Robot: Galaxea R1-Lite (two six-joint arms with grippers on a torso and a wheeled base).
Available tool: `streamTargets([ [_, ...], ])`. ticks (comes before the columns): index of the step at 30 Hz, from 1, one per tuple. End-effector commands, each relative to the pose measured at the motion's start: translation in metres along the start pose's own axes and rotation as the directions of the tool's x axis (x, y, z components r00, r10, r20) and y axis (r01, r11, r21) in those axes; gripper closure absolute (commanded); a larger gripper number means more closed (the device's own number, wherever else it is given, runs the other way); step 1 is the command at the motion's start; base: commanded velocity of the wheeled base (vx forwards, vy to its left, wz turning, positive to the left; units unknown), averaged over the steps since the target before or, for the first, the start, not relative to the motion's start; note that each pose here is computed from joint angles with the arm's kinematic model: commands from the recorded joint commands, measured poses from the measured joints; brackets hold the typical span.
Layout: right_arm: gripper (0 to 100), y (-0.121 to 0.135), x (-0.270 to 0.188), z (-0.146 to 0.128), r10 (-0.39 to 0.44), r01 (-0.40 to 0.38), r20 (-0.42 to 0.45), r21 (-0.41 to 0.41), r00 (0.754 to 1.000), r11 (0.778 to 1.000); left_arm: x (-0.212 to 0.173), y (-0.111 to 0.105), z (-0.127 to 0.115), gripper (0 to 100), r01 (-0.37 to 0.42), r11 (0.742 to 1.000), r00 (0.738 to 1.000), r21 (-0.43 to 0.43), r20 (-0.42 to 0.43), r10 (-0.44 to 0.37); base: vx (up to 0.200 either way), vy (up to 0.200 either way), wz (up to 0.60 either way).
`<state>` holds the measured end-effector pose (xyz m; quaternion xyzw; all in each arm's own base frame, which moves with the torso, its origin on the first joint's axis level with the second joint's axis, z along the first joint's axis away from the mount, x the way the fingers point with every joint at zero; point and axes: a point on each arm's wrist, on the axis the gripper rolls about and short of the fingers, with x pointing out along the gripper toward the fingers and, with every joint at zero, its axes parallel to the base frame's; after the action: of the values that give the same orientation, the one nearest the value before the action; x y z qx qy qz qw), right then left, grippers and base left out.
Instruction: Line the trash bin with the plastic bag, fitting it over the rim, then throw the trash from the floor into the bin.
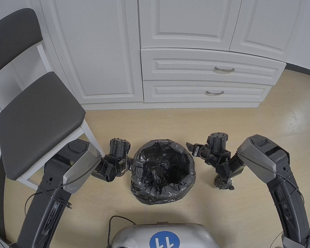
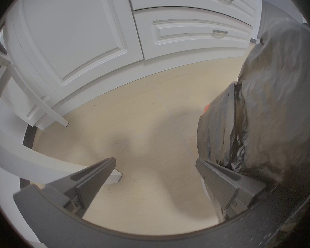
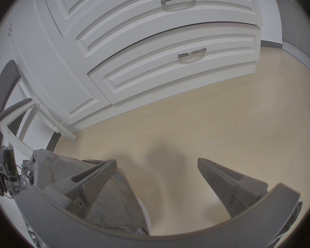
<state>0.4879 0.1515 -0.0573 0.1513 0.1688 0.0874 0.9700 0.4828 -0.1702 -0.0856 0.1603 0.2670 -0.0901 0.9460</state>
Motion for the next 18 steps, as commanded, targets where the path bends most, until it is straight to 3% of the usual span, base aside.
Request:
streamTargets([
  [1, 0, -0.002, -0.002, 0.007, -0.004, 0.004, 0.012, 0.003, 1.0, 1.0, 0.001, -0.002, 0.002, 0, 0.003, 1.0, 1.0, 0.003, -0.003, -0.003, 0.0, 0.0, 0.0],
  [5, 0, -0.002, -0.008, 0.023, -0.007, 0.007, 0.032, 0.006, 0.999, 1.0, 0.001, 0.004, 0.002, 0, -0.014, 1.0, 1.0, -0.005, -0.004, 0.014, 0.0, 0.0, 0.0],
  [11, 0, -0.001, -0.034, 0.049, -0.019, 0.019, 0.031, -0.009, 0.999, 1.0, -0.016, 0.03, 0.01, 0, -0.05, 0.998, 0.999, -0.031, -0.012, 0.049, 0.0, 0.0, 0.0],
  [18, 0, -0.008, -0.087, 0.07, -0.047, 0.043, -0.018, -0.172, 0.999, 0.984, -0.067, 0.034, -0.004, 0, -0.042, 0.999, 0.998, -0.023, -0.039, 0.041, 0.0, 0.0, 0.0],
])
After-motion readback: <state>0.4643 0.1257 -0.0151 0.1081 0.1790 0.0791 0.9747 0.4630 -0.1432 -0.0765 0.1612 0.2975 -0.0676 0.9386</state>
